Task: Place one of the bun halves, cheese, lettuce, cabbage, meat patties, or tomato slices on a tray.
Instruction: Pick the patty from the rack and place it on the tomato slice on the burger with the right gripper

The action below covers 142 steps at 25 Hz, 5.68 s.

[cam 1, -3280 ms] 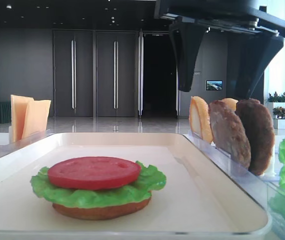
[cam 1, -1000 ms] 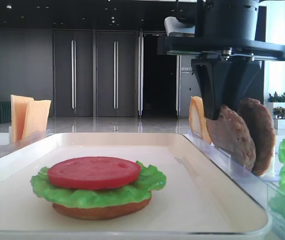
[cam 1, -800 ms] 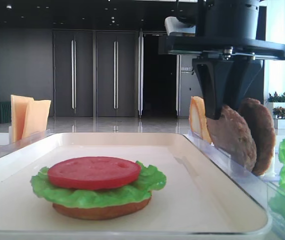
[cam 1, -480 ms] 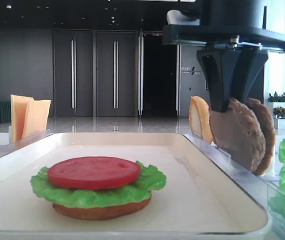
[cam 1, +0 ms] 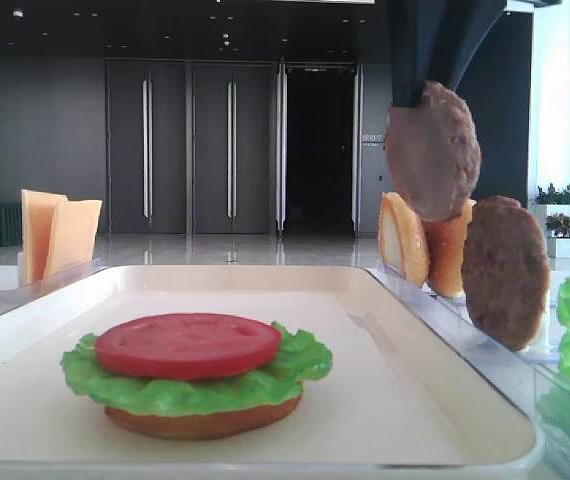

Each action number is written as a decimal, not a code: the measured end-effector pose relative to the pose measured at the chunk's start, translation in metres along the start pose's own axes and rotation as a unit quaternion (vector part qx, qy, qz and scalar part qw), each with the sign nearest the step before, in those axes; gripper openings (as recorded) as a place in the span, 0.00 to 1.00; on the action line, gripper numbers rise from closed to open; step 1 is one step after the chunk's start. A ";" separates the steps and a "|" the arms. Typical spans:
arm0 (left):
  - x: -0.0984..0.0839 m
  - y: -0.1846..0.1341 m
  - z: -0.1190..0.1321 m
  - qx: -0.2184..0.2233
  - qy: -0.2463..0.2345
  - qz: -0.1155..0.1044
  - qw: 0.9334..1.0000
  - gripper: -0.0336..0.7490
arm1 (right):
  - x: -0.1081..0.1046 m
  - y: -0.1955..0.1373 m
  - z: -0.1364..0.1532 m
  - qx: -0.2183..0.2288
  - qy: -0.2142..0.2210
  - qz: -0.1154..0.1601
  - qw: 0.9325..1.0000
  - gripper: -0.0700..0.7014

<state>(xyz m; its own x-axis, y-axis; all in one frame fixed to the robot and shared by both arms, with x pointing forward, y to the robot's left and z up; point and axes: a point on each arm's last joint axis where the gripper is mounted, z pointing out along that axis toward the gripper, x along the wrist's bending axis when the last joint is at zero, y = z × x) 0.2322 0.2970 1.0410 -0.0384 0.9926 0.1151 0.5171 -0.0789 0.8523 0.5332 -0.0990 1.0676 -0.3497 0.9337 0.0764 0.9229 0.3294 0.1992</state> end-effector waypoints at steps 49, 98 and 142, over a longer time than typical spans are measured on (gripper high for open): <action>0.000 0.000 0.000 0.000 0.000 0.000 1.000 0.78 | -0.009 -0.128 -0.072 -0.047 0.054 0.021 0.997 0.25; 0.000 0.000 0.000 0.000 0.000 0.000 1.000 0.78 | -0.006 -0.064 0.047 -0.092 0.449 0.030 0.888 0.25; 0.000 0.000 0.000 0.000 0.000 0.000 1.000 0.78 | 0.003 -0.054 0.086 -0.087 0.447 0.053 0.889 0.25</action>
<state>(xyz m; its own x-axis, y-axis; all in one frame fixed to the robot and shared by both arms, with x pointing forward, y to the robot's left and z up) 0.2323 0.2970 1.0411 -0.0385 0.9926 0.1152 0.5163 -0.0789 0.8527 0.4966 -0.1019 0.9729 -0.3217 0.4491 0.8336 0.9468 0.1473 0.2861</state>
